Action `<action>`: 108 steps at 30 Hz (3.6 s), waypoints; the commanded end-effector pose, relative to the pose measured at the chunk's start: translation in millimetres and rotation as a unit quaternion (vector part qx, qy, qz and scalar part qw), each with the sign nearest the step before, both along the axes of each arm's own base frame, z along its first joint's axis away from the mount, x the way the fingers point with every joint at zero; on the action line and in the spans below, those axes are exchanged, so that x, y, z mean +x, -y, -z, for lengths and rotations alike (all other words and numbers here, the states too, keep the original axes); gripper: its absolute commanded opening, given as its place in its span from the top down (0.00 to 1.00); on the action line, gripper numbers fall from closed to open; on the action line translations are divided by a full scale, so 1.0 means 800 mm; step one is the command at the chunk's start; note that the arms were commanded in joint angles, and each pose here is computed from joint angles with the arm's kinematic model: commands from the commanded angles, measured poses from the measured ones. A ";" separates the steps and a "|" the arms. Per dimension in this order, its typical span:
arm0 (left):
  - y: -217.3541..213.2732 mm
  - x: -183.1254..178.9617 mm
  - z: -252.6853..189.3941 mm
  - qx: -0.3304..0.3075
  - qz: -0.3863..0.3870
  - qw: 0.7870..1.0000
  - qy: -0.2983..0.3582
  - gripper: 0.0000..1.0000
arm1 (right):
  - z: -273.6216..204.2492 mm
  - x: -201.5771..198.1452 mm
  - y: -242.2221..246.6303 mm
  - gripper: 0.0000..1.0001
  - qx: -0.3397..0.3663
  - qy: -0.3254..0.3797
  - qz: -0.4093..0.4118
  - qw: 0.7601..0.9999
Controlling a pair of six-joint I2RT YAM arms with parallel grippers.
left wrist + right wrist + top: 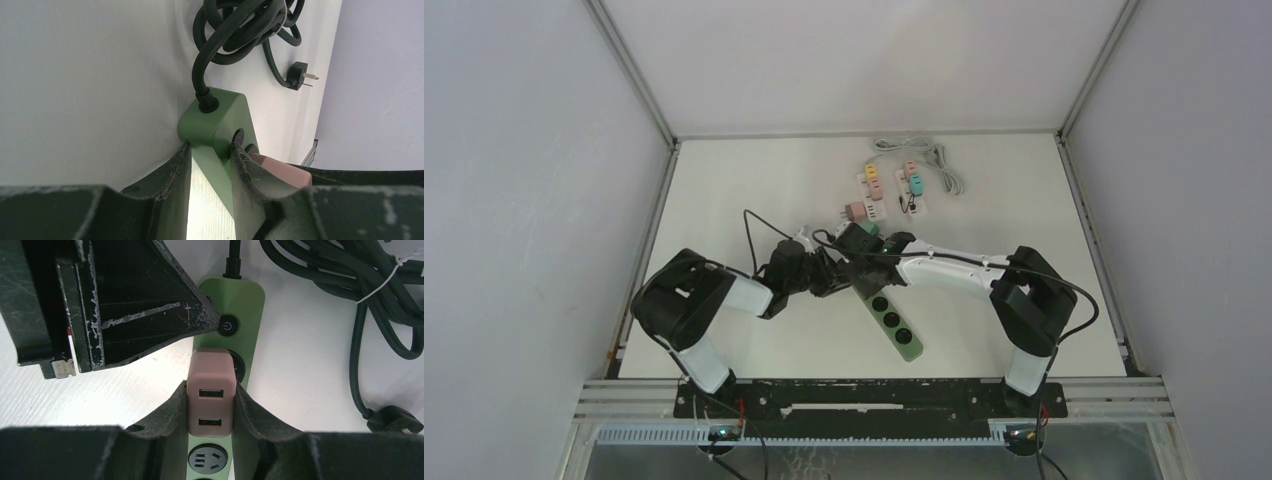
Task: Insert the plug
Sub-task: Insert the plug into the socket.
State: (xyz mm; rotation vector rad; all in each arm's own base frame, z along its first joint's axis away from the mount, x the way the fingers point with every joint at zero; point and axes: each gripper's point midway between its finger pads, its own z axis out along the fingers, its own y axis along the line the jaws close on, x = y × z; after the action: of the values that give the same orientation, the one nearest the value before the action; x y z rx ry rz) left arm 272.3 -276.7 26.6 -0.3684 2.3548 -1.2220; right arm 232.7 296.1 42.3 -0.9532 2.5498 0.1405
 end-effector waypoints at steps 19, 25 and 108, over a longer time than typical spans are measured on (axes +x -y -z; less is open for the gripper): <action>0.005 -0.009 0.017 0.008 0.005 1.000 -0.012 0.65 | 0.112 -0.086 0.052 1.00 -0.075 -0.171 -0.012 0.982; 0.004 -0.010 0.017 0.004 0.004 1.000 -0.014 0.66 | 0.126 -0.110 0.055 1.00 -0.097 -0.196 -0.011 0.976; -0.001 -0.006 -0.001 0.017 0.001 1.000 0.012 0.61 | 0.035 -0.013 0.007 1.00 -0.044 -0.051 0.010 0.998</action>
State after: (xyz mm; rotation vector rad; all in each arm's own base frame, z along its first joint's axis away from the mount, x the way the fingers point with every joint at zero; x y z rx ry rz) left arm 270.1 -276.8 26.5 -0.3829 2.3481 -1.2085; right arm 230.1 294.8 55.3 -0.9100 2.6288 0.1474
